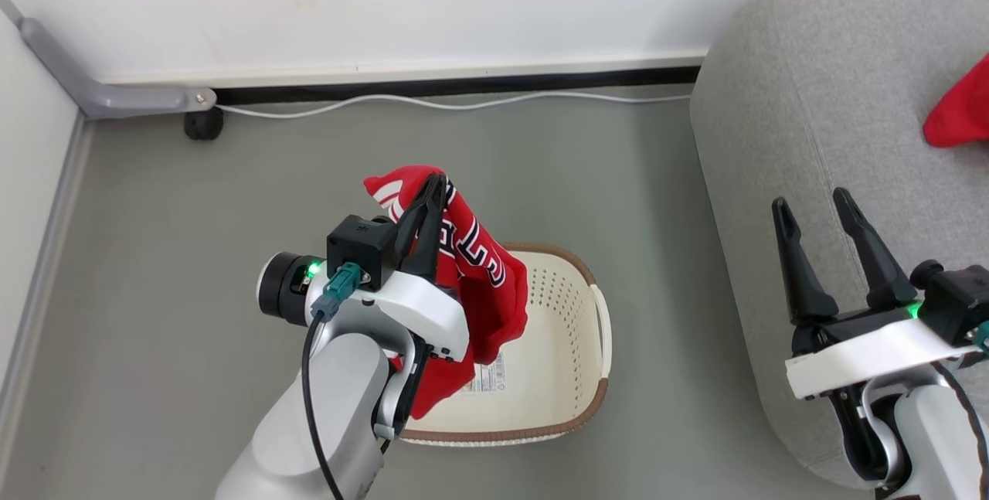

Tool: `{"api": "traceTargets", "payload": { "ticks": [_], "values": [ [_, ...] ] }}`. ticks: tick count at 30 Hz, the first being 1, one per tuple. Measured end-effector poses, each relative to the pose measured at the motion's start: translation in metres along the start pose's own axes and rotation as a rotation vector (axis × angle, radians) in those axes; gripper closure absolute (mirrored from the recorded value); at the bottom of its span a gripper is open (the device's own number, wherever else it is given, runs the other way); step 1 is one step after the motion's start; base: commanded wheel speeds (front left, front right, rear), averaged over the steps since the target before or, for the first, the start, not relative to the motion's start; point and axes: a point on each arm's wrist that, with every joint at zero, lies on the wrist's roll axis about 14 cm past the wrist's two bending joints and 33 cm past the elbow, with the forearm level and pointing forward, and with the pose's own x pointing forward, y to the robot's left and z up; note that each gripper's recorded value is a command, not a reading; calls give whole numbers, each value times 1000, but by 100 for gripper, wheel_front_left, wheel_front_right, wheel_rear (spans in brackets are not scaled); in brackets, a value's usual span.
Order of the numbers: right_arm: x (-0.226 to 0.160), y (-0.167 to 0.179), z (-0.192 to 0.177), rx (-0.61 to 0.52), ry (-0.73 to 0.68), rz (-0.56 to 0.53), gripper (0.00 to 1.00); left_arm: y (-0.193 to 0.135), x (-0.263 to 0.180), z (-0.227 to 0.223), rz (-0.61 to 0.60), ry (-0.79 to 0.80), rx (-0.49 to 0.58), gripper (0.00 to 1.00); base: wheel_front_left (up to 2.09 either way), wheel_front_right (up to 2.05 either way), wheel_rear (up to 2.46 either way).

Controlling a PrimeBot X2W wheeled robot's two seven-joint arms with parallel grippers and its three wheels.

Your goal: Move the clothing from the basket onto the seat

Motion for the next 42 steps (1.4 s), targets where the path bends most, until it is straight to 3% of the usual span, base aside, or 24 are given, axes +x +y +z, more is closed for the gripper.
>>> {"api": "traceTargets", "payload": {
  "ticks": [15,32,38,42],
  "values": [
    [-18,15,-3,4,13,5,0,-21,-21,83,-83,-239,40,100,0,0,0],
    [-25,20,-11,22,35,1,0,-47,-23,125,-182,-328,92,100,0,0,0],
    [-13,41,11,52,-37,66,0,-47,-21,124,-185,-324,93,100,0,0,0],
    [0,78,38,70,-116,184,0,-46,-19,121,-186,-315,88,100,0,0,0]
  ]
}}
